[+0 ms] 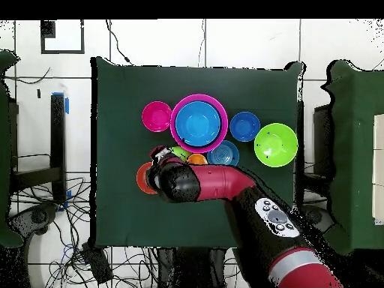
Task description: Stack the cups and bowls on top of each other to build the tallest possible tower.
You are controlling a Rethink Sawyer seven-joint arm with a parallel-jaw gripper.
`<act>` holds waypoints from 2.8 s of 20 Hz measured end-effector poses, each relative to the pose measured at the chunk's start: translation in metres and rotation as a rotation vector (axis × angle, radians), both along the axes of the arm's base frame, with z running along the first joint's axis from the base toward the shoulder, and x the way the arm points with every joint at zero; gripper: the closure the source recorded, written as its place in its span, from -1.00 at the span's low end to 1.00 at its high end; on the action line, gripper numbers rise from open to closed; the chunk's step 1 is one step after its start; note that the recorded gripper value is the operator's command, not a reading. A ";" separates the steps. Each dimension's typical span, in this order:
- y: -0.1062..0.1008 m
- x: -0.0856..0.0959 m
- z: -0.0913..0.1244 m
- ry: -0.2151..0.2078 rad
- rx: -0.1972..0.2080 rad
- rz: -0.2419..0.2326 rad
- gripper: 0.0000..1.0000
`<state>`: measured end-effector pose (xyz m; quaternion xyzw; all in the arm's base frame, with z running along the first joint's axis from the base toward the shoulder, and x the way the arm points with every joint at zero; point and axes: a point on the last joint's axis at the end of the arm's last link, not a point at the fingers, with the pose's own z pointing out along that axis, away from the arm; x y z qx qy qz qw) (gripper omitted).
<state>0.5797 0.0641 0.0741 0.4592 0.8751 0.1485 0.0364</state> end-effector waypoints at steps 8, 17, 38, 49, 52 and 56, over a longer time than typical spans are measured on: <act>0.028 -0.003 -0.006 0.001 0.007 -0.014 -1.00; 0.029 -0.008 -0.026 -0.013 -0.013 -0.068 -1.00; 0.069 -0.022 -0.075 0.014 0.020 -0.160 -1.00; 0.078 -0.028 -0.088 0.030 0.019 -0.189 -1.00; 0.072 -0.030 -0.093 0.046 0.006 -0.214 -1.00; 0.061 -0.033 -0.099 0.065 -0.013 -0.250 -1.00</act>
